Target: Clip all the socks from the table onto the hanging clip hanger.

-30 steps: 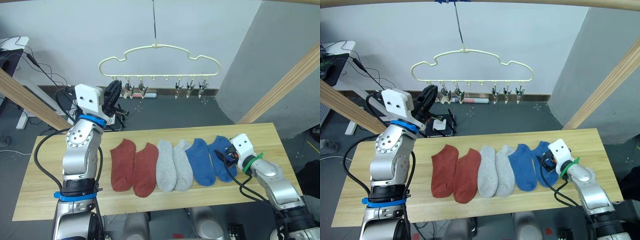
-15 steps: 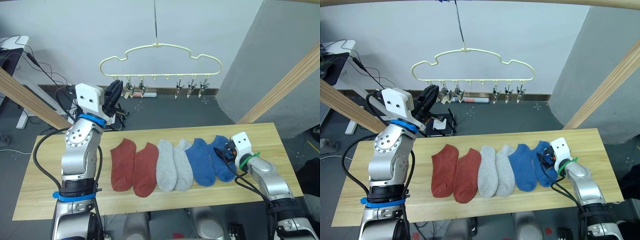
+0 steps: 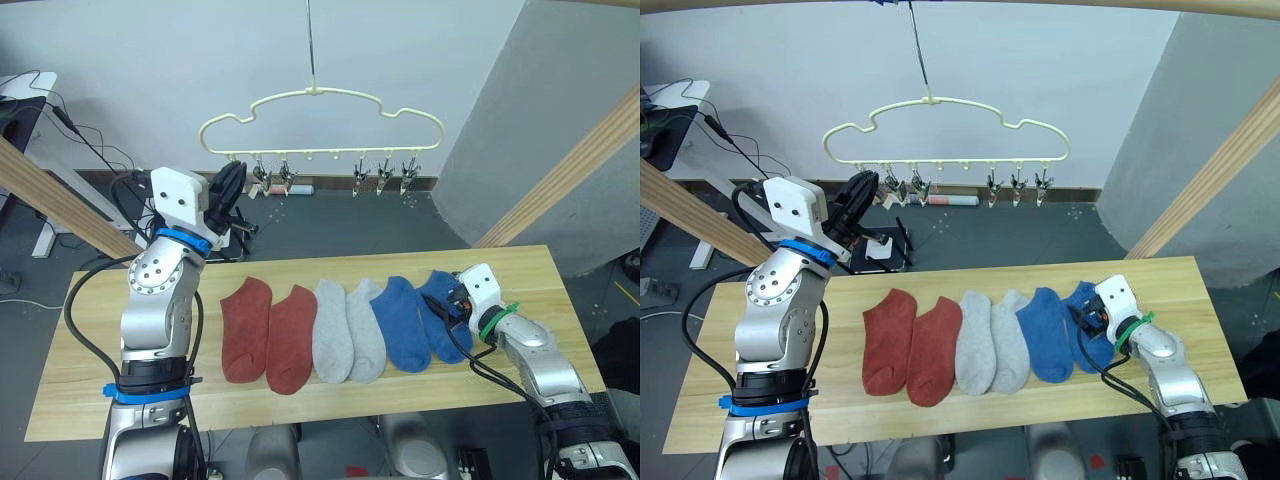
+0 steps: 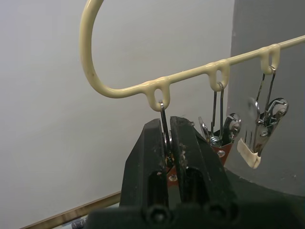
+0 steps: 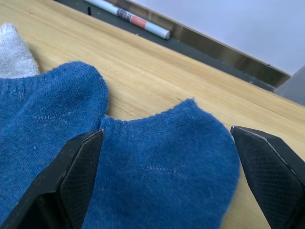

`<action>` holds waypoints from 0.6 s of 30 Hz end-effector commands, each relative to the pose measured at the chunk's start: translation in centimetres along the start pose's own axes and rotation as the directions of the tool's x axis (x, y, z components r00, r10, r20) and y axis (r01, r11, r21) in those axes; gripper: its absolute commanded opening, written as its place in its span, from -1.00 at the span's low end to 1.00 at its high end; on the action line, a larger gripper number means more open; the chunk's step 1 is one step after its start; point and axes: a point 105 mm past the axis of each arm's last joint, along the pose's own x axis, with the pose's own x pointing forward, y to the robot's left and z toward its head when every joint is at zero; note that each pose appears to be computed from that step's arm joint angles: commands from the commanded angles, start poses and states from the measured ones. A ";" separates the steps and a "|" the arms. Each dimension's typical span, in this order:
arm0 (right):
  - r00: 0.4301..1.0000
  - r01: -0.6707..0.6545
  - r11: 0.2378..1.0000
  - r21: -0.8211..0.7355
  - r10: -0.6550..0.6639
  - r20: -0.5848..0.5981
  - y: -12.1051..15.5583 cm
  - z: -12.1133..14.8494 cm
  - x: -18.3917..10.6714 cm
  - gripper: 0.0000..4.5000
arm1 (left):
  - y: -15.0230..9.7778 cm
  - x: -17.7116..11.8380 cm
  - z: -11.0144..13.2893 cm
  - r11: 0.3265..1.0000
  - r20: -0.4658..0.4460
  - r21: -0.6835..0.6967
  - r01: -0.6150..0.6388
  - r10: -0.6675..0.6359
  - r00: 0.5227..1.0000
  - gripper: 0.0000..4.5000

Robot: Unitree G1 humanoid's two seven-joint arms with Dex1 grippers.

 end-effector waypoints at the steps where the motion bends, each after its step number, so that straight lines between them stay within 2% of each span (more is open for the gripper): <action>1: 0.998 -0.012 1.000 -0.017 0.011 -0.062 -0.3 -0.9 0.3 1.00 | 0.0 -0.2 0.9 1.000 0.029 0.010 0.010 -0.010 1.000 -0.99; 7: 0.988 0.016 0.999 0.032 -0.011 -0.151 -1.0 -2.6 0.6 1.00 | -0.2 -0.3 0.8 1.000 0.017 0.007 0.023 -0.023 1.000 -0.99; 8: 0.988 0.013 0.999 0.037 -0.007 -0.156 -1.0 -2.7 0.6 0.92 | -0.2 -0.4 0.8 1.000 0.014 0.005 0.028 -0.028 1.000 -1.00; 11: 0.987 0.007 0.999 0.053 0.002 -0.163 -0.8 -2.9 0.5 0.58 | -0.4 -0.6 0.7 0.998 0.003 -0.015 0.062 -0.062 0.998 -1.00; 18: 0.989 -0.016 0.998 0.052 0.024 -0.145 -0.2 -2.6 0.6 -0.56 | -1.1 -1.2 0.8 0.984 -0.031 -0.092 0.152 -0.156 0.987 -1.00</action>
